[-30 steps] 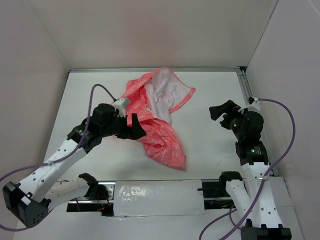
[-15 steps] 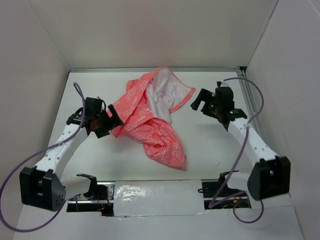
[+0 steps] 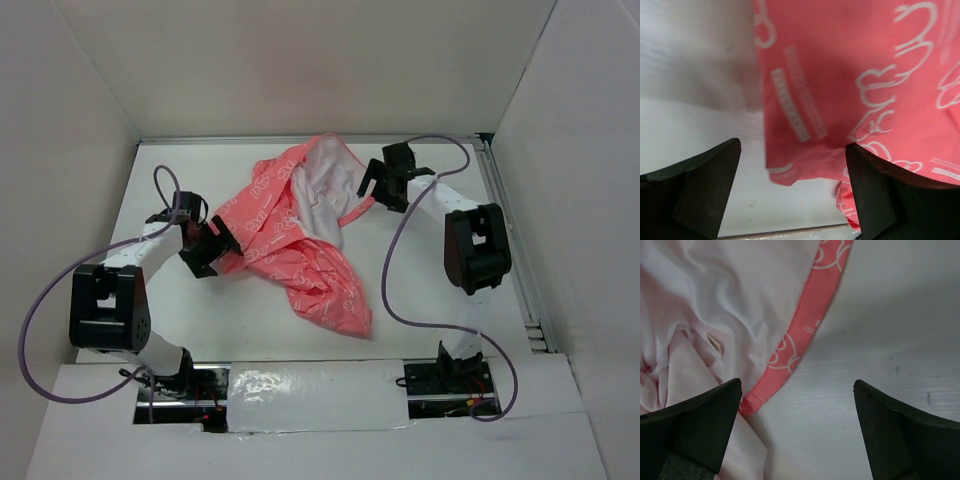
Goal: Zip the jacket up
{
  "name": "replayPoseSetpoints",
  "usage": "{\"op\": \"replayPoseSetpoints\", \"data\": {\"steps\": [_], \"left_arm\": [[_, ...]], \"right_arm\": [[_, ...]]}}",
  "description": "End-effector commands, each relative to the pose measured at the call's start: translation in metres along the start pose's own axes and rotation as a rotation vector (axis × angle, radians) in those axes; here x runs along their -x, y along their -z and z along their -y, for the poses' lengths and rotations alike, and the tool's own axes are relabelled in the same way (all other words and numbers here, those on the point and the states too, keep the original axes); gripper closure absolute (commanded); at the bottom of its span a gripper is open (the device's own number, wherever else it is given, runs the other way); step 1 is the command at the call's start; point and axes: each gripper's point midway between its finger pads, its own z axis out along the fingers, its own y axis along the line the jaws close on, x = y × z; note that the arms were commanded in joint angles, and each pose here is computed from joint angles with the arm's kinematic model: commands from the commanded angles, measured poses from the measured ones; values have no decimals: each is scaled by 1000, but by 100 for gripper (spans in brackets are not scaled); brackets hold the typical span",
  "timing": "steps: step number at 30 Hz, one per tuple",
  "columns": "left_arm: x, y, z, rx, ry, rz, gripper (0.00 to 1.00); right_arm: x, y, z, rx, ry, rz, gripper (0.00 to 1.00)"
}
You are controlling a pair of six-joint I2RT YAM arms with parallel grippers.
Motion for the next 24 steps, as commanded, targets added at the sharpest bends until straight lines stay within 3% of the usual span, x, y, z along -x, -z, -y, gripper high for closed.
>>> {"op": "replayPoseSetpoints", "data": {"steps": [1, 2, 4, 6, 7, 8, 9, 15, 19, 20, 22, 23, 24], "left_arm": [[17, -4, 35, -147, -82, 28, 5], [22, -2, 42, -172, -93, 36, 19], [28, -4, 47, -187, -101, 39, 33], [37, -2, 54, -204, -115, 56, 57], [39, -3, 55, -204, -112, 55, 71], [43, -1, 57, -207, -105, 62, 96], [45, 1, 58, -212, -103, 65, 100], [60, 18, 59, -258, -93, 129, 100], [71, 44, 71, -329, -117, 201, 100], [77, 55, 77, -354, -132, 234, 100], [83, 68, 83, -375, -141, 265, 100], [87, 77, 86, -385, -148, 286, 100], [90, 89, 90, -401, -159, 312, 100]], "right_arm": [[6, -9, -21, -6, -33, 7, 0], [4, -13, -22, -8, -36, 0, 0], [1, -22, -21, -27, -54, -5, 0], [-3, -29, -24, -40, -61, -15, 0], [-5, -31, -26, -37, -76, -25, 0], [-10, -36, -25, -37, -83, -41, 0], [-13, -37, -26, -33, -94, -48, 0], [-28, -46, -37, 13, -160, -88, 3], [-29, -55, -46, 39, -185, -88, 14], [-29, -61, -48, 44, -199, -83, 26], [-25, -62, -51, 45, -215, -71, 31], [-18, -64, -56, 63, -221, -54, 47], [-12, -65, -56, 68, -219, -36, 56]]}}
